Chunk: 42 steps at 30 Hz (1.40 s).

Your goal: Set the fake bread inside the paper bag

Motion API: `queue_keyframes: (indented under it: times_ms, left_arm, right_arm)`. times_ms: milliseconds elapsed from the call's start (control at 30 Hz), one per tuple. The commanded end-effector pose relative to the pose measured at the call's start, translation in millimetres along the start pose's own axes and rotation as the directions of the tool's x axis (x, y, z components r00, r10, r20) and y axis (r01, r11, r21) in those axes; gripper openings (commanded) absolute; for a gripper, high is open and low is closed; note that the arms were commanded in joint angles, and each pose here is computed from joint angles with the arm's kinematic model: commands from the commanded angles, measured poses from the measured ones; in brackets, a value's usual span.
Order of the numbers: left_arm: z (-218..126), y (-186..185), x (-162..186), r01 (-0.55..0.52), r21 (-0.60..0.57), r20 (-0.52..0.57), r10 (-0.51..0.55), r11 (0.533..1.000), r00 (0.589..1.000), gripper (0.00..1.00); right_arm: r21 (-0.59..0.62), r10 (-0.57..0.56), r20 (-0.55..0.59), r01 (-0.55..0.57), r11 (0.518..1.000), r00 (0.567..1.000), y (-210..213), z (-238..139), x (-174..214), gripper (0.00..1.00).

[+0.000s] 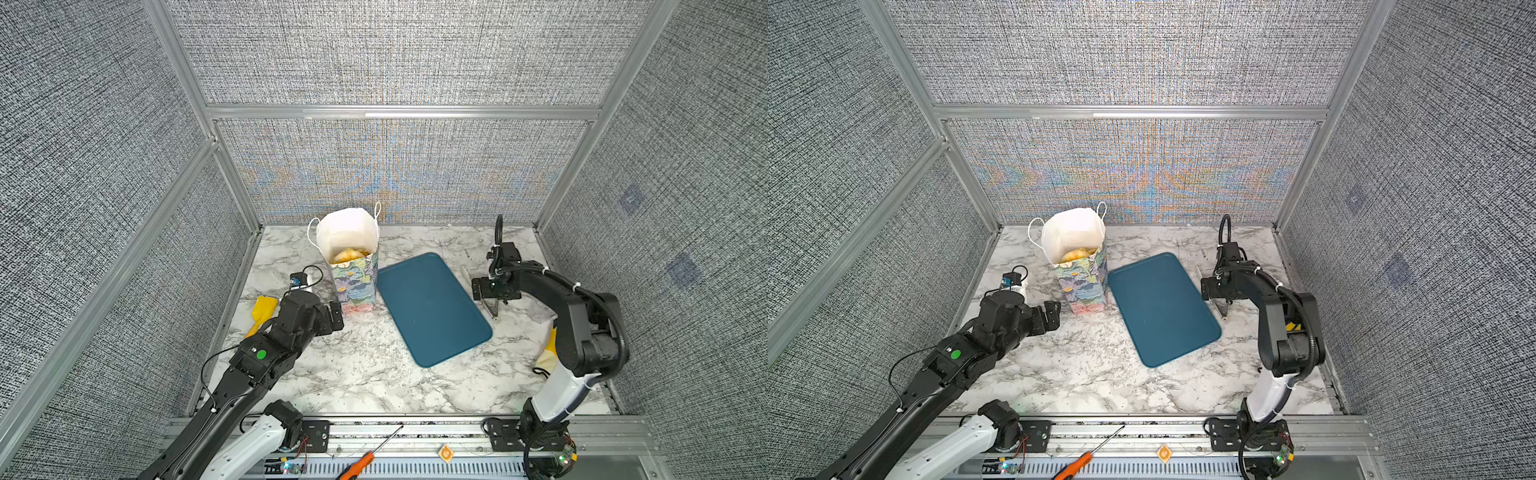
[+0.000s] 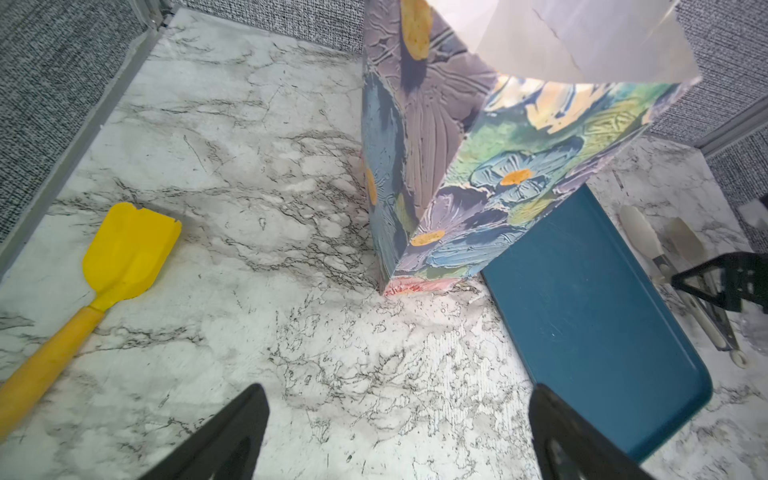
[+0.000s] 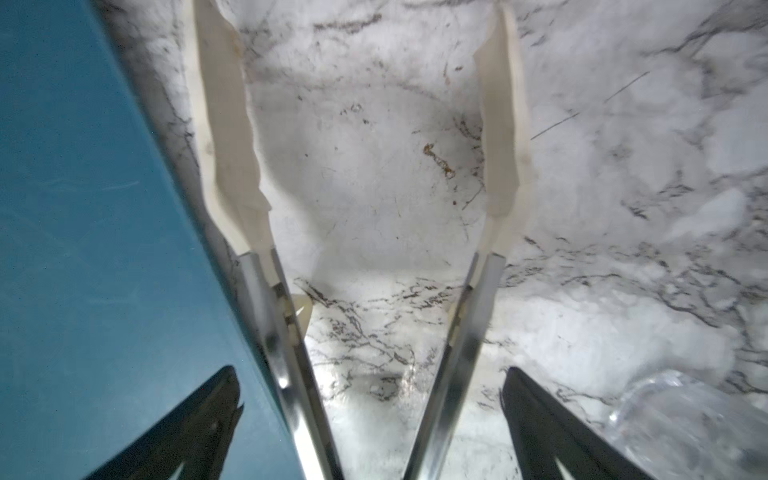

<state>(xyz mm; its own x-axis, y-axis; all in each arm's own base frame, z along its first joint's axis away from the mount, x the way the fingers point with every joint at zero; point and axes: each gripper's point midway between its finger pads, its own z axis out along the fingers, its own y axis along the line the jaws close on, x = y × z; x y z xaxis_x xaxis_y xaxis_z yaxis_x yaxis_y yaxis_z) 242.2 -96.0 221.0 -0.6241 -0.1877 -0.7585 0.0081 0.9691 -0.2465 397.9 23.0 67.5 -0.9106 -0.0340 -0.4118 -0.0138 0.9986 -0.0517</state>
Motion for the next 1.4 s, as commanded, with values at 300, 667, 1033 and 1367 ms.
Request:
queue_keyframes:
  times_ms: [300,667,1033,1367]
  left_arm:
    - [14.9,42.2,0.8,0.058,-0.219,0.107,-0.036,0.974,0.994,0.99]
    - [21.4,68.5,-9.2,0.114,-0.323,0.292,-0.016,0.94,0.956,0.99]
    - [54.5,74.4,-17.0,-0.04,-0.452,0.369,0.228,0.891,0.901,1.0]
    - [66.0,110.3,-27.0,-0.034,-0.56,0.42,0.32,0.828,0.849,0.99]
  right_arm:
    - [0.138,-0.044,0.578,-0.044,0.989,0.815,-37.7,-73.0,-6.7,0.99]
    - [0.074,0.09,0.77,-0.229,0.971,0.631,-63.2,-58.0,-4.4,0.99]
    - [0.056,0.074,0.769,-0.182,0.982,0.635,-53.7,-32.9,0.0,0.99]
    - [0.057,0.075,0.762,-0.182,0.982,0.643,-53.9,-31.8,0.6,0.99]
